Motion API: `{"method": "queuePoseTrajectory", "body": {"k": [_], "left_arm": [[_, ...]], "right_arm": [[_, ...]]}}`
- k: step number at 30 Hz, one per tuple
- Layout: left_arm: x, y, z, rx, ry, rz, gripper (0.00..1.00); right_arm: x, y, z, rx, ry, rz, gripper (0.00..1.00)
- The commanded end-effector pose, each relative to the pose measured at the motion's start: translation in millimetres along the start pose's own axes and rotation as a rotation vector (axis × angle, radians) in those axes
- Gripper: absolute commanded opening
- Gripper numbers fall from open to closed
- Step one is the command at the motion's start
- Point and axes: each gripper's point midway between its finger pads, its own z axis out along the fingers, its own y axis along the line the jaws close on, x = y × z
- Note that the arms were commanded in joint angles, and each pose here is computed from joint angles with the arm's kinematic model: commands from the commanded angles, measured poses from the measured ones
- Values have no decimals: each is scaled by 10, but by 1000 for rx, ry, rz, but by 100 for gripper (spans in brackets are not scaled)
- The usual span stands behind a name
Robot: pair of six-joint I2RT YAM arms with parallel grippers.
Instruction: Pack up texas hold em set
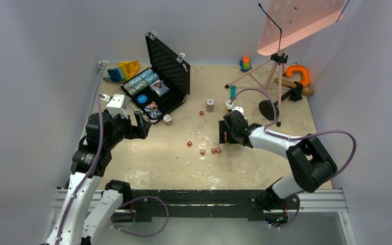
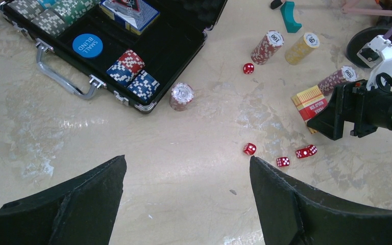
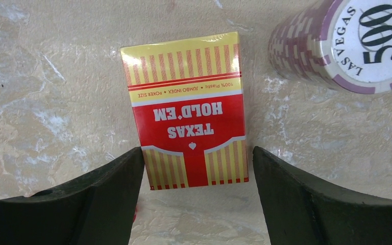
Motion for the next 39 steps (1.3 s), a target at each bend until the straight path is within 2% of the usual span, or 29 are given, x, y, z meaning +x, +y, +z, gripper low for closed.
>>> {"method": "queuePoseTrajectory", "body": {"k": [1, 6, 12, 16, 20, 26, 28, 33, 39], "left_arm": [[-71, -40, 16, 24, -37, 15, 94], [-81, -140, 16, 82, -40, 24, 94], [-72, -279, 20, 165, -32, 29, 95], [-61, -429, 16, 254, -23, 35, 95], [-53, -595, 25, 356, -17, 21, 95], [12, -943, 49, 589, 61, -43, 95], [5, -1051, 18, 663, 77, -69, 95], [-64, -1208, -21, 776, 65, -131, 96], [35, -1208, 119, 787, 161, -209, 95]], "right_arm": [[-164, 64, 16, 12, -34, 20, 79], [-151, 68, 31, 13, -24, 17, 71], [-195, 142, -4, -36, -43, -5, 37], [-310, 281, -154, -125, -119, -54, 23], [-526, 522, -503, -239, -264, -132, 21], [-681, 1135, -1246, -511, -497, -333, 20], [-726, 1212, -1448, -538, -564, -349, 20], [-723, 1400, -1723, -584, -645, -399, 20], [-667, 1661, -1878, -580, -676, -479, 20]]}}
